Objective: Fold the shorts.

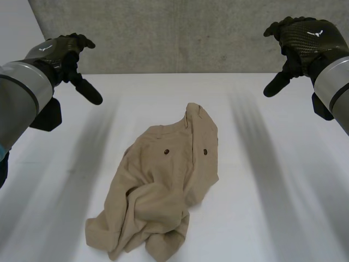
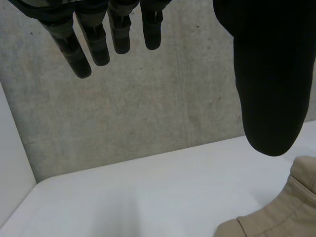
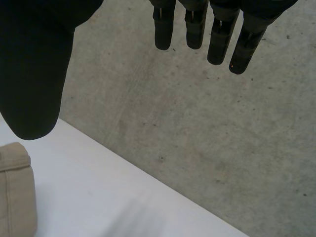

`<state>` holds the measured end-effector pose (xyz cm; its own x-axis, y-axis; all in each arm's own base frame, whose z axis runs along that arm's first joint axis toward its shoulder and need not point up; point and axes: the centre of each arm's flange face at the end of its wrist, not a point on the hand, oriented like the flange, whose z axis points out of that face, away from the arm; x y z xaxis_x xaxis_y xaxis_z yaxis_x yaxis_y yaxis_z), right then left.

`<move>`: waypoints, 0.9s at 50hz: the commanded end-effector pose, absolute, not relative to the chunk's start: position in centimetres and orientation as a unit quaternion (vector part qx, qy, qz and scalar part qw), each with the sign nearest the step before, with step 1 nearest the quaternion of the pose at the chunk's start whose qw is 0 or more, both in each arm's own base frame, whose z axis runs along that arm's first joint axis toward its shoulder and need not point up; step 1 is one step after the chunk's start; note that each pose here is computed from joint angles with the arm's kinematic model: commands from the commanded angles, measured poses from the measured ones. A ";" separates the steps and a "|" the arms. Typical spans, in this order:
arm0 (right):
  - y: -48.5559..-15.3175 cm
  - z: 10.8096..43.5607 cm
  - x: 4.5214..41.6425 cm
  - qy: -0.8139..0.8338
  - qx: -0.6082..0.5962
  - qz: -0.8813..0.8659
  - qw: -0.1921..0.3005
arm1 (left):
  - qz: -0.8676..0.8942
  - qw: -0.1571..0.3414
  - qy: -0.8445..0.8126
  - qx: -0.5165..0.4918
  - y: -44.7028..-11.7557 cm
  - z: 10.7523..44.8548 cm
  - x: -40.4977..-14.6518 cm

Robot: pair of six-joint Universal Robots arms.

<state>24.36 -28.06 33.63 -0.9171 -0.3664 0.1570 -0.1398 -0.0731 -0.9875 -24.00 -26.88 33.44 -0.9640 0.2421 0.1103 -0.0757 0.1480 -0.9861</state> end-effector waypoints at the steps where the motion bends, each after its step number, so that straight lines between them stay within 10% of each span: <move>1: -28.4 33.6 24.0 0.676 -0.183 -0.709 0.077 | 0.637 0.118 -0.759 -0.064 -26.1 32.7 -23.9; 17: -28.2 32.3 24.9 0.677 -0.226 -0.696 0.082 | 0.631 0.123 -0.763 -0.065 -24.5 32.5 -23.5; 27: -26.9 26.9 29.3 0.530 -0.542 -0.648 0.071 | 0.536 0.114 -0.832 -0.087 -19.9 25.6 -22.9; 45: -26.4 17.5 35.5 0.389 -0.677 -0.624 -0.027 | 0.455 0.115 -0.879 -0.082 -19.4 18.2 -23.3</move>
<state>35.25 -25.11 19.91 -0.1301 -0.6003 0.7891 -0.4977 -0.6488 -0.5756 -22.61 -18.43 20.13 -0.9599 0.2430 0.1400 0.0105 0.5302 -0.8478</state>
